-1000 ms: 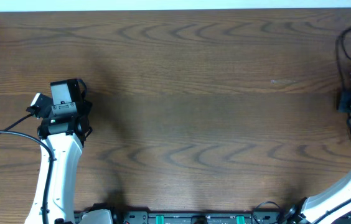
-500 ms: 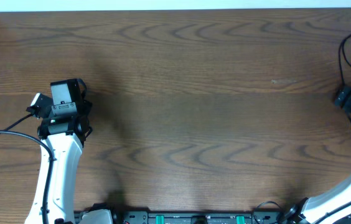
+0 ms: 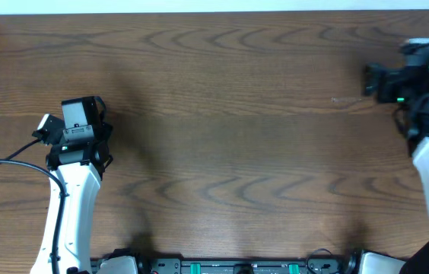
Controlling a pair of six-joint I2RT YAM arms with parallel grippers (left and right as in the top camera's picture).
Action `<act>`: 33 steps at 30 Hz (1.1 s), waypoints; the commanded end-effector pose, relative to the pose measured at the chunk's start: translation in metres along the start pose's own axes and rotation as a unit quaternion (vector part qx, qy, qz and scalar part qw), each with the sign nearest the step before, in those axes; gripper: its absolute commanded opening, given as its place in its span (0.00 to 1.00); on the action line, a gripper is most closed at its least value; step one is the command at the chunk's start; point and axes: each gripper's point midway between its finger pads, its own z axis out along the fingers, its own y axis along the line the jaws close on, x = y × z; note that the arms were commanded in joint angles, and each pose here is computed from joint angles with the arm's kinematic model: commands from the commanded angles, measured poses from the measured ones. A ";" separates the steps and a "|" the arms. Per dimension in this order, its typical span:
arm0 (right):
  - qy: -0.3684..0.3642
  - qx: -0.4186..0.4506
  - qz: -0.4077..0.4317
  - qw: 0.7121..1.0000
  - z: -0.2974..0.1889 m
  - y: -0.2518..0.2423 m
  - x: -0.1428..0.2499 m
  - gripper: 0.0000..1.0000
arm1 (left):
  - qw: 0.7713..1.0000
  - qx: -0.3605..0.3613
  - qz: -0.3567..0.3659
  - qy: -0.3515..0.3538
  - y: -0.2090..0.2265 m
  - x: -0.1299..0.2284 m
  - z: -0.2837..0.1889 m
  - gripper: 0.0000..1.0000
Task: Untangle cables
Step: 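Release the black cable at the right edge and raise the right gripper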
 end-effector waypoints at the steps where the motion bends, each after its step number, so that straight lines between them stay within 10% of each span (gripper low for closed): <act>1: 0.045 -0.042 0.068 0.996 0.008 0.044 0.020 0.99 | 1.000 -0.002 -0.005 -0.004 0.002 -0.002 -0.001 0.87; 33: 0.127 -0.096 0.059 0.986 0.007 0.110 0.060 0.99 | 1.000 -0.002 -0.005 -0.004 0.002 -0.002 -0.001 0.87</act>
